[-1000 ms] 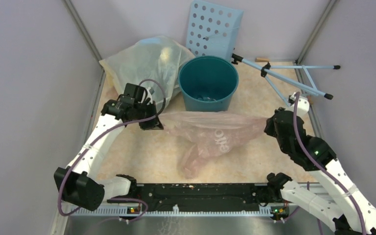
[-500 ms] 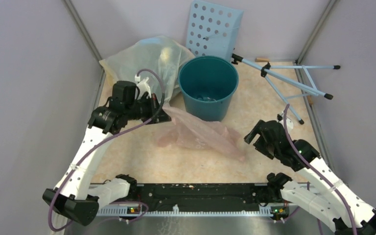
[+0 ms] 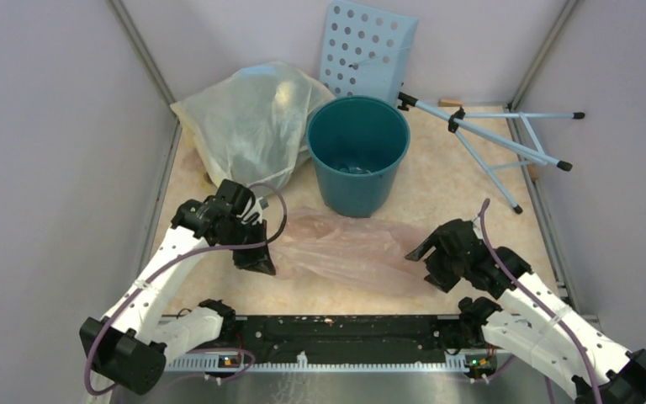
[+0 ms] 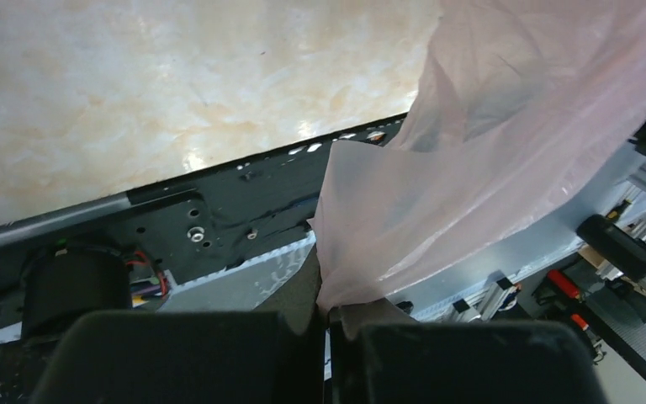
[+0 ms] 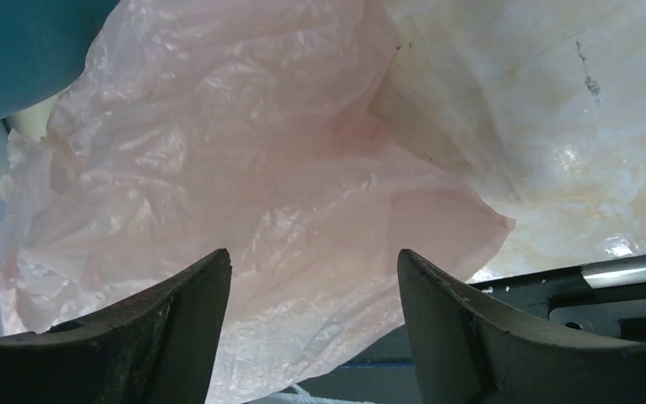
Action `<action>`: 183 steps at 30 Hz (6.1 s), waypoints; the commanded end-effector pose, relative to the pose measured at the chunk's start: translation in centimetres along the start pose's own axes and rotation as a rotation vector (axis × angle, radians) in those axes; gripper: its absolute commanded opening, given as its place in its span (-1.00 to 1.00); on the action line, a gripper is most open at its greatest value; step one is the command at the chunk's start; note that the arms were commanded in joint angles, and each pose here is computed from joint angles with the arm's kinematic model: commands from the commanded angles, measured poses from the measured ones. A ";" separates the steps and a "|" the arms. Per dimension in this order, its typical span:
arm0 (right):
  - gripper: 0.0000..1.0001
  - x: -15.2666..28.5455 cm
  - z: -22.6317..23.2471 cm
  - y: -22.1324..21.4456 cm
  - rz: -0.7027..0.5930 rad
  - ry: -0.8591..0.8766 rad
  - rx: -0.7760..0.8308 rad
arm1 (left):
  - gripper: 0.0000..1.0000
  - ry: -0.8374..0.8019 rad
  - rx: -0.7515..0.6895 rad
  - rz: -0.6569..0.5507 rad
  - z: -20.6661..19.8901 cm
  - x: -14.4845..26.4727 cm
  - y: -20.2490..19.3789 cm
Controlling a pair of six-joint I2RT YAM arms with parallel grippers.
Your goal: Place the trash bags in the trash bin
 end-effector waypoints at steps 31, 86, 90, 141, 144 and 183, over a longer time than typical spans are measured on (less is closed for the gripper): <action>0.57 -7.2 1.1 2.9 -0.154 -0.257 0.385 | 0.97 0.159 -0.103 -0.353 -0.7 5.1 4.5; -1.00 -4.2 -0.8 3.6 -0.196 -0.110 0.152 | -0.82 0.238 -0.166 -0.032 6.3 -11.9 8.2; -1.00 -3.5 -1.1 4.1 -0.221 -0.129 0.163 | -0.88 0.116 -0.232 -0.052 3.9 -10.0 8.4; -1.00 -4.1 1.3 1.6 -0.049 0.031 0.234 | -0.20 -0.218 -0.411 -0.086 1.8 -15.0 6.9; -1.00 -3.0 3.1 1.6 -0.042 0.119 0.282 | -0.66 -0.289 -0.453 -0.132 0.2 -12.8 6.5; -1.00 13.4 30.8 6.8 -0.322 0.657 0.531 | -1.00 -0.745 -0.476 -0.638 -18.9 13.8 15.3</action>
Point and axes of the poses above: each gripper's point midway between its finger pads, its own x axis back along the fingers, its own z axis along the line the jaws close on, y = z × x, the point moved 4 cm from there along x, back along the fingers, and after that the axes turned 9 degrees about -x, right-handed, at the moved point
